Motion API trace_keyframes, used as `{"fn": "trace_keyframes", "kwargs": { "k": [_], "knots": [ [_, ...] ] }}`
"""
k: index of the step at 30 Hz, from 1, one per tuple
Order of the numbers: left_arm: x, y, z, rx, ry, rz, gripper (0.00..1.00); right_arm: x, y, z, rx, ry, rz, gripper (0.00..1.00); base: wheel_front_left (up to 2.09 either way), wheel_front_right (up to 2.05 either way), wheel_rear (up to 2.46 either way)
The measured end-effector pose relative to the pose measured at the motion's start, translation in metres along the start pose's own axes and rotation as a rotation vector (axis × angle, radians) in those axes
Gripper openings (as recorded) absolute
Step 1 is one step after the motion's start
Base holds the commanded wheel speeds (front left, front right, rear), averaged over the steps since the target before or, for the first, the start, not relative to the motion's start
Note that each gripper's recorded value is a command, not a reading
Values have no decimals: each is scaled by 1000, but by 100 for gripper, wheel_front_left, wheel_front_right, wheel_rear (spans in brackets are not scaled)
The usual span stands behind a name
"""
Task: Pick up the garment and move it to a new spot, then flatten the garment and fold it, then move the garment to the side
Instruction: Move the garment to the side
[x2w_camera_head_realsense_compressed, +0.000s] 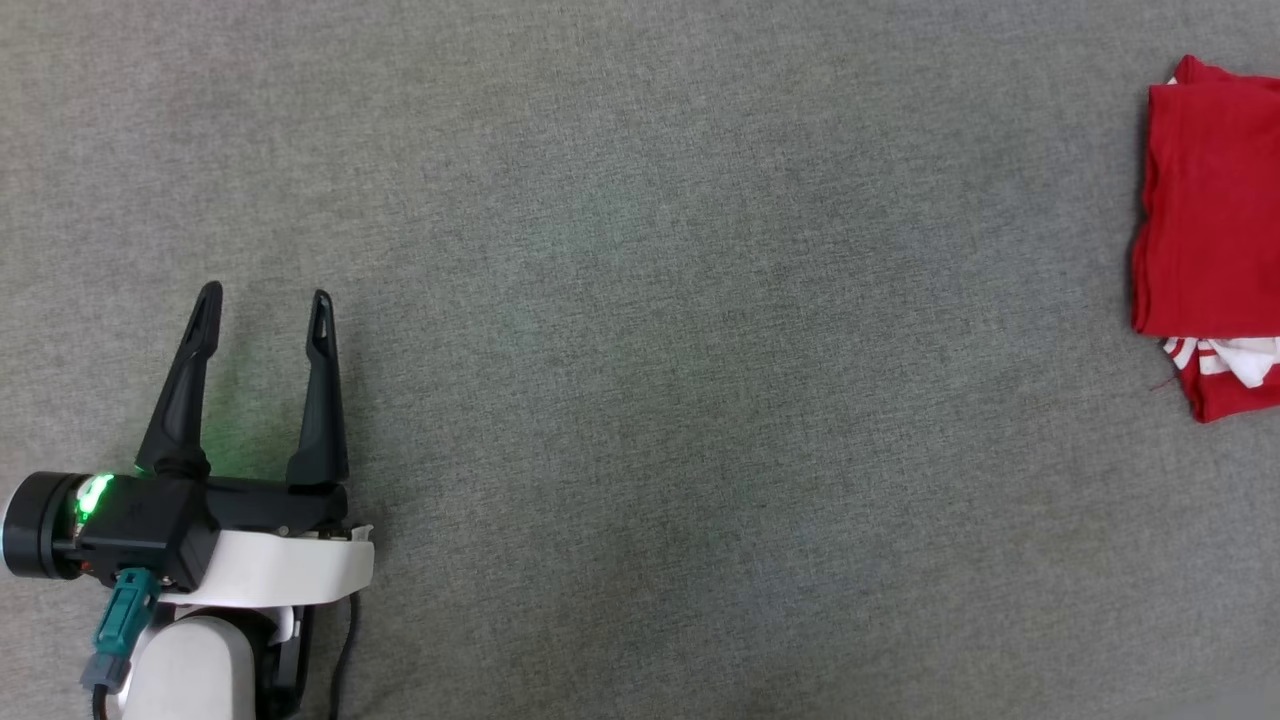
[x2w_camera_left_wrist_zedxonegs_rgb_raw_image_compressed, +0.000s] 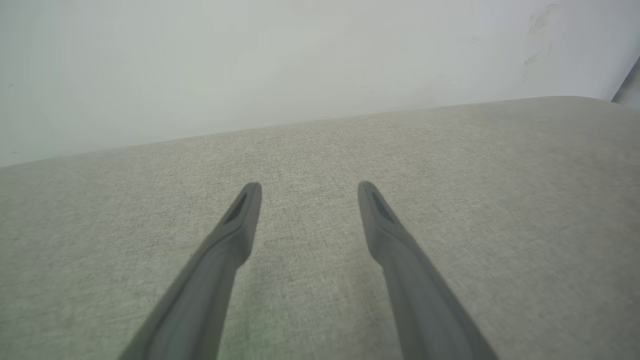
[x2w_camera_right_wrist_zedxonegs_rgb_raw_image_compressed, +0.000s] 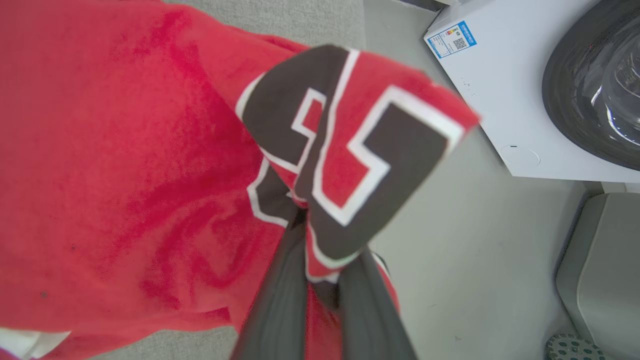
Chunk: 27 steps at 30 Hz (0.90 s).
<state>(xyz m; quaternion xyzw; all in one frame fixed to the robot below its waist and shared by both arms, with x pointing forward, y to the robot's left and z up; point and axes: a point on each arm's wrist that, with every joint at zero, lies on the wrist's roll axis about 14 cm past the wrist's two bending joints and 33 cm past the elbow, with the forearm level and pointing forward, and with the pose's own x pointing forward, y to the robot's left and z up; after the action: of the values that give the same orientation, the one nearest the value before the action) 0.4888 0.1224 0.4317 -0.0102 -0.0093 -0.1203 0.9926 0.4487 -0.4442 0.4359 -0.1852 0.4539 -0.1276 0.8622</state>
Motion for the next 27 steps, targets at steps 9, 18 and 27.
{"fn": "trace_keyframes", "kwargs": {
  "k": [9, 18, 27],
  "knots": [
    [-2, 0, 18, 3, -34, 12, 100, -16, -7, 22, 13, -143, -49, 100, 0, 0, 0],
    [-32, -3, 46, 7, -57, 45, 100, -91, -31, 102, 82, -649, -153, 100, 0, 0, 0],
    [-70, 4, 71, 27, -81, 107, 100, -185, 19, 158, 135, -1188, -78, 100, 0, 0, 0]
  ]
}}
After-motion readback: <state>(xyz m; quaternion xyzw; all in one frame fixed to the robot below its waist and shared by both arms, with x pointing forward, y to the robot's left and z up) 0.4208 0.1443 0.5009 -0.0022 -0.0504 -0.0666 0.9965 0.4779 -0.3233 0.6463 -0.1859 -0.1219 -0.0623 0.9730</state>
